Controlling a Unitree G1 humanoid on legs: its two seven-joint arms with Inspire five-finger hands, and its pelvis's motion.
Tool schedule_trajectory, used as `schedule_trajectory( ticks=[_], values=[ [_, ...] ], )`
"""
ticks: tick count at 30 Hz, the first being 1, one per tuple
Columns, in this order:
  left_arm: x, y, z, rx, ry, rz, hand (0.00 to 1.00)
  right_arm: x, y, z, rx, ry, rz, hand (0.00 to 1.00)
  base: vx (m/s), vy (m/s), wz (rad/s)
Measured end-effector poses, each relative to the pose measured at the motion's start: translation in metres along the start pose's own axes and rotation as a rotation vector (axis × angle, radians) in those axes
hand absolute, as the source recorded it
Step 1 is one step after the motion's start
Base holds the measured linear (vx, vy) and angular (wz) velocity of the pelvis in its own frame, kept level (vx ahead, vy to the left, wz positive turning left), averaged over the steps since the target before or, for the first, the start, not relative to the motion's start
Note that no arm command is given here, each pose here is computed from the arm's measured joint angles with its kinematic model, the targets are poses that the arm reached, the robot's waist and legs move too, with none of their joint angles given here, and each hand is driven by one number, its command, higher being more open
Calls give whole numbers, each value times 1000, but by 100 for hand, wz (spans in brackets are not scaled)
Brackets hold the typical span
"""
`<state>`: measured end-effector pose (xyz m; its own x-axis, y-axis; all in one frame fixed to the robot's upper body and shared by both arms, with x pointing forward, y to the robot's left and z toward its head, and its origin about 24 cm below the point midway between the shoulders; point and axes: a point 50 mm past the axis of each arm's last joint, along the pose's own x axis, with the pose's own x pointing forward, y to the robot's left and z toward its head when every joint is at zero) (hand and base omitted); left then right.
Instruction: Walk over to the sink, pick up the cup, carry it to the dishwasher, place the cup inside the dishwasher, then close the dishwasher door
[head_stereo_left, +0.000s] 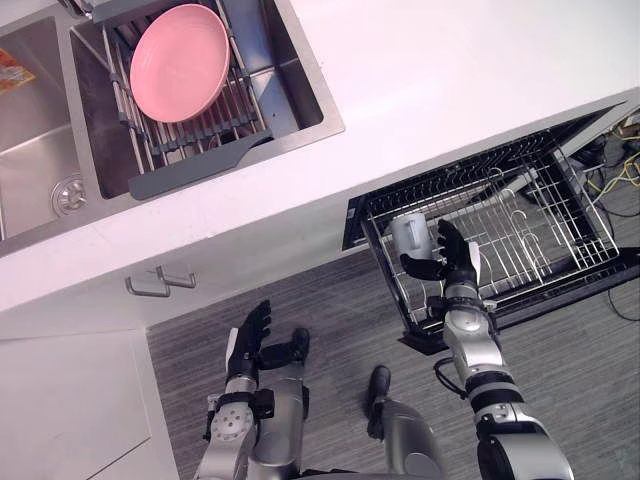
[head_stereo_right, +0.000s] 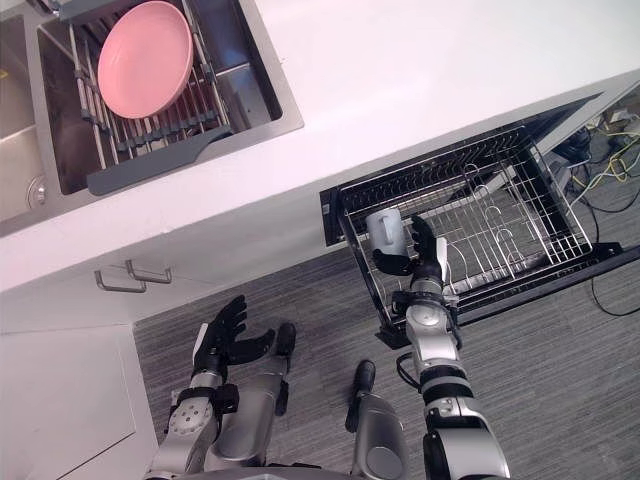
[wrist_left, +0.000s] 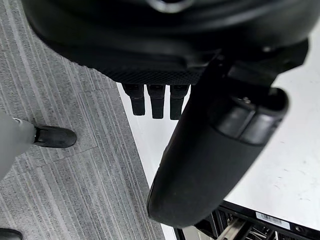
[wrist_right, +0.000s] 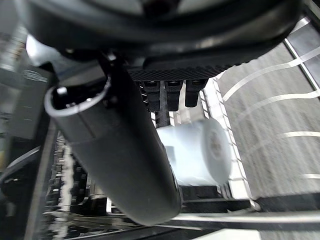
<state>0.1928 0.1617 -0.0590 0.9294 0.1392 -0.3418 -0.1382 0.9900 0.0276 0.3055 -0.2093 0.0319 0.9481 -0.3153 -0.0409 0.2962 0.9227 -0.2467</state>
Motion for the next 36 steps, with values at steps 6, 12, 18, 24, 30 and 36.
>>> schedule_trajectory(
  ticks=[6, 12, 18, 24, 30, 36],
  values=[
    [2, -1, -4, 12, 21, -12, 90, -27, -7, 14, 16, -110, -43, 90, -4, -10, -9],
    [0, 2, -16, 41, 86, -28, 90, -67, -11, 14, 104, -137, -77, 90, 47, -16, -3],
    [-10, 1, -34, 61, 162, -41, 90, -102, -21, 22, 159, -189, -108, 90, 67, -12, 1],
    [-24, 6, -59, 60, 269, -11, 90, -118, -16, 30, 191, -246, -58, 90, 6, -2, 0],
    [-38, 8, -78, 66, 356, -3, 90, -123, -15, 27, 193, -234, -40, 90, -36, 2, 4],
    [-38, 10, -81, 56, 371, 11, 90, -125, -10, 28, 197, -240, -20, 90, -53, -3, 35]
  ],
)
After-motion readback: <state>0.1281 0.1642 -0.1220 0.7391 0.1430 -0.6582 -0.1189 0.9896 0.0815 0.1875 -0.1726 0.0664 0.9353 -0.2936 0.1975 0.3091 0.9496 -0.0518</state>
